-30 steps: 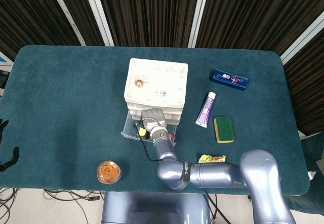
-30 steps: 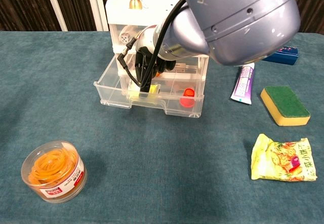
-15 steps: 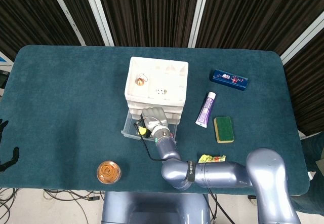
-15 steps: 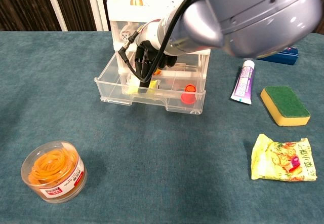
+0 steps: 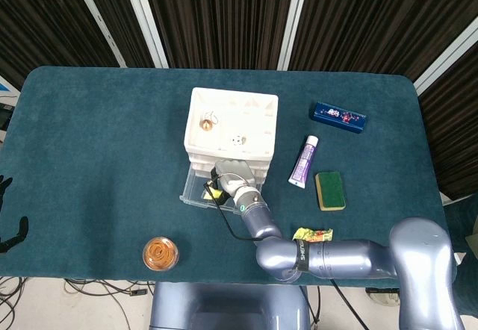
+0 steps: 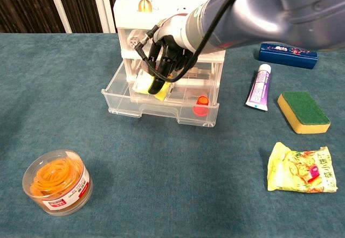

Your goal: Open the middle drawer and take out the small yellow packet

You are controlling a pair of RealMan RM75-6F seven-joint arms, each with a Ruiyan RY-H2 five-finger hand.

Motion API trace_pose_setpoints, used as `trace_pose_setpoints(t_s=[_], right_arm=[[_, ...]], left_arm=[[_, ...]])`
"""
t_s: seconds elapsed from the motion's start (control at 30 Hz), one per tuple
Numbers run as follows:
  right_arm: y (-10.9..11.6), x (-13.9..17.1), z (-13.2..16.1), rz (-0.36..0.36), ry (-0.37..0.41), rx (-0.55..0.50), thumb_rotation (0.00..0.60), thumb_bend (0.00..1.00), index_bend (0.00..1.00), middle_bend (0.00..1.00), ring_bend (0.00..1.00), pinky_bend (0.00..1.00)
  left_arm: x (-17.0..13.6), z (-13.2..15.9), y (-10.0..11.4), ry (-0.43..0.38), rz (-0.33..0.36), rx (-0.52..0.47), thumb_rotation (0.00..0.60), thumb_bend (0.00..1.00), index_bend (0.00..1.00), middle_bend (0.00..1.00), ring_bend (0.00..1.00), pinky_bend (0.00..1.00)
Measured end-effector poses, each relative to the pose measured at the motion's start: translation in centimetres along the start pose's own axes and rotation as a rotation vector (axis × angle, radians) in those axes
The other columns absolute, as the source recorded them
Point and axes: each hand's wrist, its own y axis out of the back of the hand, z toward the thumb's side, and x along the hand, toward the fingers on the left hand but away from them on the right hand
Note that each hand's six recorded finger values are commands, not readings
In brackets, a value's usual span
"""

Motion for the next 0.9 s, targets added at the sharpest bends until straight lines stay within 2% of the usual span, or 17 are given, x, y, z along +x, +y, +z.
trace_pose_setpoints(t_s=[0.53, 0.73, 0.9], right_arm=[[2.3, 2.7, 0.1, -0.048, 0.089, -0.084, 0.6, 0.31, 0.63, 1.0, 1.0, 1.0], [4.9, 5.0, -0.5, -0.093, 0.132, -0.139, 0.6, 0.31, 0.63, 1.0, 1.0, 1.0], [7.0, 7.1, -2.2, -0.135, 0.14, -0.155, 0.6, 0.31, 0.63, 1.0, 1.0, 1.0]], left_arm=[[0.0, -0.1, 0.0, 0.002, -0.001, -0.001, 0.6, 0.46, 0.05, 0.03, 0.03, 0.0], [0.0, 0.0, 0.0, 0.001, 0.0, 0.003, 0.6, 0.46, 0.05, 0.03, 0.03, 0.0], [0.0, 0.0, 0.0, 0.002, 0.002, 0.004, 0.6, 0.46, 0.05, 0.03, 0.03, 0.0]])
